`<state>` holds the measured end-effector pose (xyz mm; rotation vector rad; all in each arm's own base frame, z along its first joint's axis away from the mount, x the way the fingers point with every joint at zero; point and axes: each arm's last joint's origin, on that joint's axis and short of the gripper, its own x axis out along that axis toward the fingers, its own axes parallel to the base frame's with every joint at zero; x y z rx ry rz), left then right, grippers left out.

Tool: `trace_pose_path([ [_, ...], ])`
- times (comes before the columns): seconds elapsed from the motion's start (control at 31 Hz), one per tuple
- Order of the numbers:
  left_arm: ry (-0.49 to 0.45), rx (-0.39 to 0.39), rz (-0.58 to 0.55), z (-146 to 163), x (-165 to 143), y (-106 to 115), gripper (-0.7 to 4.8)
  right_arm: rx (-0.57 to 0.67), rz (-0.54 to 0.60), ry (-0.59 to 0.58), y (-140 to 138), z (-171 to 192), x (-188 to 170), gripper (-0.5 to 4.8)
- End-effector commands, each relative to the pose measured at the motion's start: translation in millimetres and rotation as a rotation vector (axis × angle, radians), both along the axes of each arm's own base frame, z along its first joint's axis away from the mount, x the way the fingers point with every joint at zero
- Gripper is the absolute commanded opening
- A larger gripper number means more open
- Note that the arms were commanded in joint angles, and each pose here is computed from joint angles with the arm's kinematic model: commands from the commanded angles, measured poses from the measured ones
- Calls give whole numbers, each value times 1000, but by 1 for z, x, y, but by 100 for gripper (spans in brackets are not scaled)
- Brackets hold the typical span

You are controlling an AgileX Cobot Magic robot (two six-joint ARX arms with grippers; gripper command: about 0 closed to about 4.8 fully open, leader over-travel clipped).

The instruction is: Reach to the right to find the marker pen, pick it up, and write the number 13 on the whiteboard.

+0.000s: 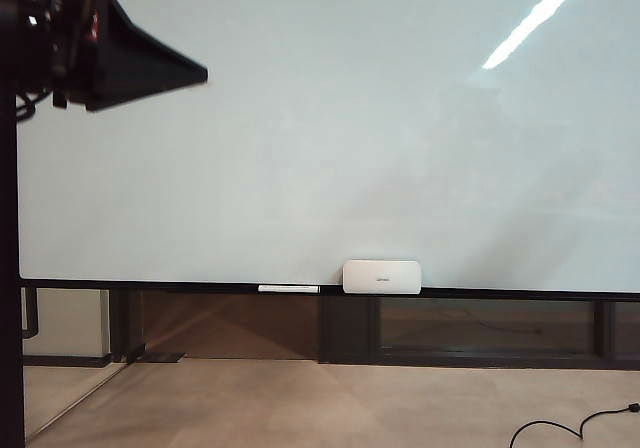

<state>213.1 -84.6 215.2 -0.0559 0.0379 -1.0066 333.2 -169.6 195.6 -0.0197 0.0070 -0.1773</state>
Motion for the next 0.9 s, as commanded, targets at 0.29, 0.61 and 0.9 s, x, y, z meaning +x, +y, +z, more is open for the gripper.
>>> trace_pose_path([
  [0.29, -24, 14, 48, -6, 8, -1, -5, 16, -23, -92, -49, -5, 44, -4],
  [0.61, -3, 23, 106, -8, 10, 0, -5, 155, -80, -117, -56, -15, 46, -6],
  [0.9, 4, 46, 79, -14, 13, -2, -6, 52, -38, -86, -70, -34, 70, -6],
])
